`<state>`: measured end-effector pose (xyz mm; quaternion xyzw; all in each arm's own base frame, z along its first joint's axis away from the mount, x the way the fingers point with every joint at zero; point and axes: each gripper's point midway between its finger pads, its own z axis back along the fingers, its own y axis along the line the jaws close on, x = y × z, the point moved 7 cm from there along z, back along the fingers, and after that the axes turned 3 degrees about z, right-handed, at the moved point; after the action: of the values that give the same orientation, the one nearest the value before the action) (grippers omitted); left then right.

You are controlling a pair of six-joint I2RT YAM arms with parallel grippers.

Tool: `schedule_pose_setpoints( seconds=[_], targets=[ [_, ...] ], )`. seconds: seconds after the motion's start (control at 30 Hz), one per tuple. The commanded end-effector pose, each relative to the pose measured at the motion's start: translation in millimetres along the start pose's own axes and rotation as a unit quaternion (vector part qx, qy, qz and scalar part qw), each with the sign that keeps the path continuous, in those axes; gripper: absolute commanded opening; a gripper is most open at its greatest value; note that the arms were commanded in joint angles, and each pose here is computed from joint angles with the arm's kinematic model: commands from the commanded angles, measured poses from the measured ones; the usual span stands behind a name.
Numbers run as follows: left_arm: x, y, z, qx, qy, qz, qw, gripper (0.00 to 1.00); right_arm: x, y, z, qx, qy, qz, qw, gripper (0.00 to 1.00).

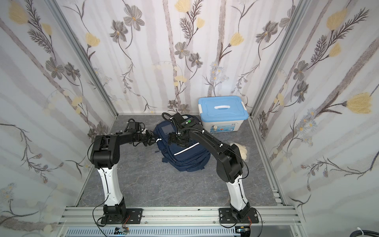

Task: Zip up the backpack
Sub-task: Zip the zipper on the backpack.

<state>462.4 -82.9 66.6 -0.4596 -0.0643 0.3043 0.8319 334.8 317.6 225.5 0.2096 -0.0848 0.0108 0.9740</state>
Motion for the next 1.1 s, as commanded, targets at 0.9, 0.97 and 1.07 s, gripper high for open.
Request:
schedule_pose_setpoints(
  seconds=[0.9,0.97,1.07],
  targets=[
    [-107.4,-80.8,17.9,-0.070,-0.051,0.086,0.992,0.00,-99.5,34.1,-47.1,-0.053,-0.003,-0.018,0.998,0.67],
    [-110.0,-78.7,20.1,-0.069,-0.050,0.093,0.992,0.00,-95.2,32.9,-54.1,-0.064,-0.010,-0.017,0.998,0.67],
    [-113.7,-78.6,24.8,-0.076,-0.050,0.103,0.991,0.00,-88.0,35.8,-56.4,-0.070,-0.023,-0.011,0.997,0.68]
  ],
)
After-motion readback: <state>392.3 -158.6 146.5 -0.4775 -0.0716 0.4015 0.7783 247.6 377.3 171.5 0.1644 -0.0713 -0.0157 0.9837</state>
